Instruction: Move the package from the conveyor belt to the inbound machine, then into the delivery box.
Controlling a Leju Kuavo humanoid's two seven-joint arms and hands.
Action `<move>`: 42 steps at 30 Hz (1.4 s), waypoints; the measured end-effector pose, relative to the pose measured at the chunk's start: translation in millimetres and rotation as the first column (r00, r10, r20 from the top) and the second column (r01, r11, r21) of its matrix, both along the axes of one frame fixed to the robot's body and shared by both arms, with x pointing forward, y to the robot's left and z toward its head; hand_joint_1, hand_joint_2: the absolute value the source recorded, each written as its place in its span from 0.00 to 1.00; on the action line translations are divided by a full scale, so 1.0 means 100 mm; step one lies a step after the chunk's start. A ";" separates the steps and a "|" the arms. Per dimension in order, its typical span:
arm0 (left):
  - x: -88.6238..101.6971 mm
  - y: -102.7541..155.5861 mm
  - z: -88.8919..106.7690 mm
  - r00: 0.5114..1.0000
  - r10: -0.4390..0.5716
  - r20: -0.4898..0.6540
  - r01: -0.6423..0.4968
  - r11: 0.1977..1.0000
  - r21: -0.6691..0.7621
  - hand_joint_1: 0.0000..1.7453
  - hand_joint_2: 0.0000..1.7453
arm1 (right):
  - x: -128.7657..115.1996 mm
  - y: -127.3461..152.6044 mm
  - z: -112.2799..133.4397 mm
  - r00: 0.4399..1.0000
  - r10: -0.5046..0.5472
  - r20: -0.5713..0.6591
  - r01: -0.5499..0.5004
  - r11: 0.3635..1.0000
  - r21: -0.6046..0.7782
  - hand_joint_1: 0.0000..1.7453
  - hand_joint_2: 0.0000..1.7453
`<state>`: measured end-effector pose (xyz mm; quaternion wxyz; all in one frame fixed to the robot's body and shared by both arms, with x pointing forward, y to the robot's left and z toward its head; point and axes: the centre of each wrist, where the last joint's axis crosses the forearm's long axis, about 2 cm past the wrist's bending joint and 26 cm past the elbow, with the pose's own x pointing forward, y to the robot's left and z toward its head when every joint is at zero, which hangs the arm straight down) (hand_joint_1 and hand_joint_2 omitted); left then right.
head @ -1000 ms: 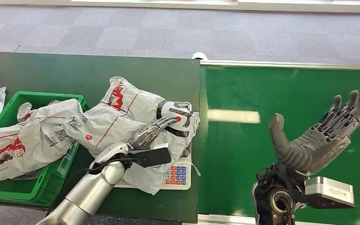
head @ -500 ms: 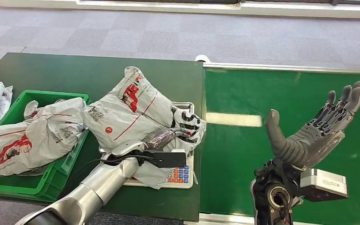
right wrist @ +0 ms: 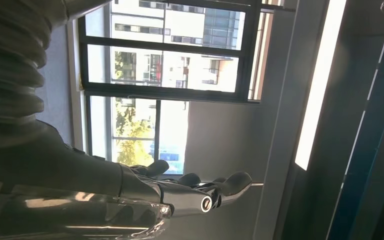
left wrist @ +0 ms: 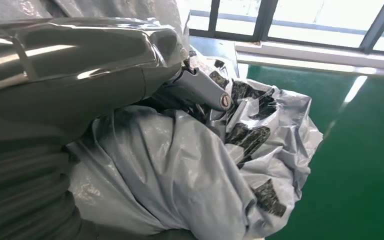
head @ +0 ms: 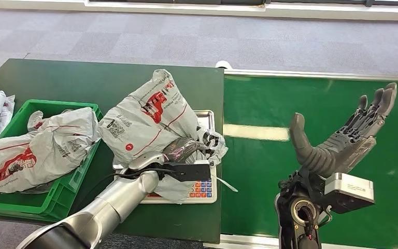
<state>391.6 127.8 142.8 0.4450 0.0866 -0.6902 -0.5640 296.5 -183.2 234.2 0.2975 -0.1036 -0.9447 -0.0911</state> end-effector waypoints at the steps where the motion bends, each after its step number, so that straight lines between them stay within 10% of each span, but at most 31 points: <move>1: -0.01 0.00 0.00 1.000 0.006 0.001 -0.006 1.000 -0.031 0.84 1.00 | 0.00 0.00 0.00 1.000 -0.003 -0.003 0.003 1.000 0.001 0.00 1.00; 10: -0.08 0.15 0.15 0.998 0.061 -0.027 -0.066 0.936 -0.345 0.82 1.00 | -0.02 -0.01 -0.07 0.999 -0.025 -0.036 0.026 1.000 0.017 0.00 1.00; 30: -0.29 0.62 0.53 0.961 -0.276 -0.026 0.171 0.664 -0.728 0.99 1.00 | -0.09 -0.06 -0.22 0.998 -0.035 -0.057 0.037 0.999 0.028 0.00 1.00; 37: -0.34 1.01 0.84 0.985 0.041 0.165 0.112 0.575 -0.810 1.00 1.00 | -0.20 -0.13 -0.31 0.995 -0.073 -0.068 0.075 0.997 0.024 0.00 1.00; 42: -0.36 1.34 1.11 0.883 0.358 0.304 0.050 0.571 -0.819 1.00 1.00 | -0.28 -0.20 -0.33 0.992 -0.102 -0.068 0.104 0.994 0.025 0.00 1.00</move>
